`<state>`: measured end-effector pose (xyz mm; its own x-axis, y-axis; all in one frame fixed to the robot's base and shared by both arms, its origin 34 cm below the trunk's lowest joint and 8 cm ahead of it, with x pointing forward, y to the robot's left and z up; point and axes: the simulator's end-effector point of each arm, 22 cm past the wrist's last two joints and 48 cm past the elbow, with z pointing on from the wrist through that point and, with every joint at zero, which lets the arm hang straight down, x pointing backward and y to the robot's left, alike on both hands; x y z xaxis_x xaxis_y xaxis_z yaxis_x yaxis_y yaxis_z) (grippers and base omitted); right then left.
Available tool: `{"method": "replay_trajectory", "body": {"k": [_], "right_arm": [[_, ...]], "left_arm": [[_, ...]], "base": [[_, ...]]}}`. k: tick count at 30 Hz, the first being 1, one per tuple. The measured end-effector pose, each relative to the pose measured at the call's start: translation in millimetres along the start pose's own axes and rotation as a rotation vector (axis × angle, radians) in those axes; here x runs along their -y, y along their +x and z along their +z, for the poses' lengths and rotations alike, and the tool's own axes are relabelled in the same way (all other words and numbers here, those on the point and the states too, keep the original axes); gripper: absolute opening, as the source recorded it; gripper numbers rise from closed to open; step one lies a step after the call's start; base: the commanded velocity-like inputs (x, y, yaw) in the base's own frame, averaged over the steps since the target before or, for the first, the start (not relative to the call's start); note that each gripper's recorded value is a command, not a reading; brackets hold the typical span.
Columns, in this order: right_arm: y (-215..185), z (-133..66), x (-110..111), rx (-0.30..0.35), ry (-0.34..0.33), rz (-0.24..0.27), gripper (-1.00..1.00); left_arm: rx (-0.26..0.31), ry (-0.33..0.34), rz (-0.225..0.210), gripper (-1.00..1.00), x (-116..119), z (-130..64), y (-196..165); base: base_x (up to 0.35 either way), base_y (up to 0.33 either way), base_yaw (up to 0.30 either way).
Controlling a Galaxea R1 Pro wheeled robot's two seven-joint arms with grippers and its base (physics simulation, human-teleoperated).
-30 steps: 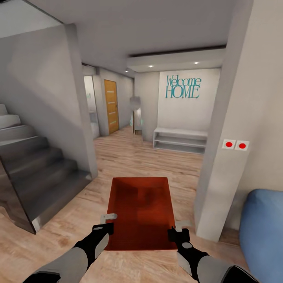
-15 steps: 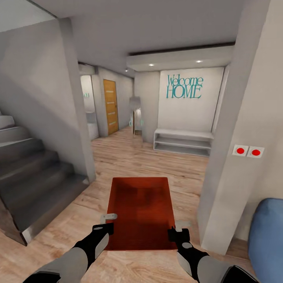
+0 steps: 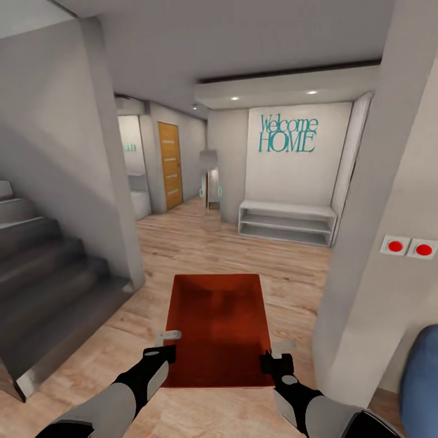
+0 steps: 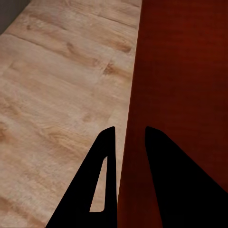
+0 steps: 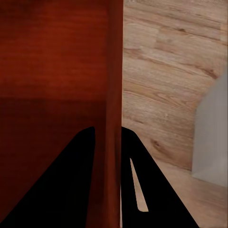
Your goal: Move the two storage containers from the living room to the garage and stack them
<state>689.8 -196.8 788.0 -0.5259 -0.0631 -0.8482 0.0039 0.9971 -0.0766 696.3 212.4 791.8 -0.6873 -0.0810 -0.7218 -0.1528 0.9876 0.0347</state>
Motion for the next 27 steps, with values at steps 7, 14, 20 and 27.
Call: {"method": "replay_trajectory", "body": {"k": [7,14,20,27], "right_arm": [[0.0,0.0,-0.1,0.0,0.0,-0.001,-1.0],[0.2,0.0,-0.1,-0.001,0.0,-0.001,-1.0],[0.2,0.0,0.0,-0.001,0.0,0.0,-1.0],[0.1,0.0,-0.1,-0.001,0.0,-0.001,-1.0]], "left_arm": [[0.0,0.0,-0.001,-1.0,-0.1,0.0,0.2],[-0.001,0.0,-0.001,-1.0,-0.1,0.0,0.4],[-0.001,0.0,0.0,-1.0,-0.1,0.0,0.4],[-0.001,0.0,-0.001,-1.0,-0.1,0.0,0.3]], "base": [[0.322,0.0,0.0],[0.322,0.0,0.0],[0.322,0.0,0.0],[0.322,0.0,0.0]]}}
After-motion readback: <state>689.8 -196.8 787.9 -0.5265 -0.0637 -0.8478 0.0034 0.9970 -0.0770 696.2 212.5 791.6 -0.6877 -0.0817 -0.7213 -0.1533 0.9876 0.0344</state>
